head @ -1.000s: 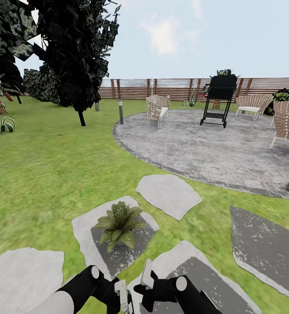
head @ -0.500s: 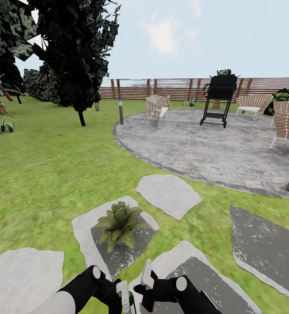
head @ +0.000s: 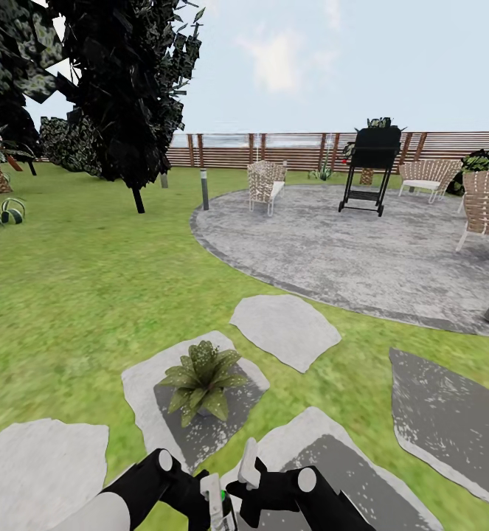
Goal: Pick up the pesticide atomizer in the garden and spray insectifuge to fully cover both potted plants in the garden.
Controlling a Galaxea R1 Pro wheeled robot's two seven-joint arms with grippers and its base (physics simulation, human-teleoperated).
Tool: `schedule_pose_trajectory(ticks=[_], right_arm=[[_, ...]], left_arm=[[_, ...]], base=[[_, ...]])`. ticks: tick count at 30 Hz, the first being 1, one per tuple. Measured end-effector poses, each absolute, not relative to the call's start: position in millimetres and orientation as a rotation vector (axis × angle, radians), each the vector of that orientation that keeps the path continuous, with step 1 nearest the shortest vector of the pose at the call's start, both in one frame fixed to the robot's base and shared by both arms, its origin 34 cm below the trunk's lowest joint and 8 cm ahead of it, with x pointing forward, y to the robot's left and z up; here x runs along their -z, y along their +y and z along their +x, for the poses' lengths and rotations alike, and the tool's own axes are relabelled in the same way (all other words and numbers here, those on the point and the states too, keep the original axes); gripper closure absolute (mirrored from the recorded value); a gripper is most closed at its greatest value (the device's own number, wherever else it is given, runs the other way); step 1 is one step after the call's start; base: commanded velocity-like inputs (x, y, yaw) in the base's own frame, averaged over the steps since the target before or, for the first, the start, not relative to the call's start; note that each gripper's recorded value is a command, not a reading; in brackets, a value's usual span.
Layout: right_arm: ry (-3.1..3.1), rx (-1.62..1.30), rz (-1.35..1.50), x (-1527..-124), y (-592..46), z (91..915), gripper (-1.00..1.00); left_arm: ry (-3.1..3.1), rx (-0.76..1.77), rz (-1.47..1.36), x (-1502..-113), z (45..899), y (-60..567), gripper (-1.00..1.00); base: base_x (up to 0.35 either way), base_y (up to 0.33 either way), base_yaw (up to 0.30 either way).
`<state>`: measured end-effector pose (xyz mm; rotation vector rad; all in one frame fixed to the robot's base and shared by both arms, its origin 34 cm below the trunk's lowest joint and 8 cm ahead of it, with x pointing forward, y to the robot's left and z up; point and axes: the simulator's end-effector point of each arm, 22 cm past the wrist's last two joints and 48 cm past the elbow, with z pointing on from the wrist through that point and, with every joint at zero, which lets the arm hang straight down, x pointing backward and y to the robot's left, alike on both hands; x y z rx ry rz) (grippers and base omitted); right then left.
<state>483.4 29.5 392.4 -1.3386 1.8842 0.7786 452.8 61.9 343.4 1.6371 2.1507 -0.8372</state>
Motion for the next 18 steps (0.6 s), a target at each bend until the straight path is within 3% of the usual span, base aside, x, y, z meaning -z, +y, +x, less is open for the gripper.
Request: schedule_pose_trajectory(ticks=[18], right_arm=[[1.885, -0.779, -1.339, -392.2, 29.5, 483.0, 1.0]], left_arm=[[2.148, 0.838, 1.637, -344.5, 453.8, 60.4, 1.0]], base=[[0.0, 0.0, 0.0]])
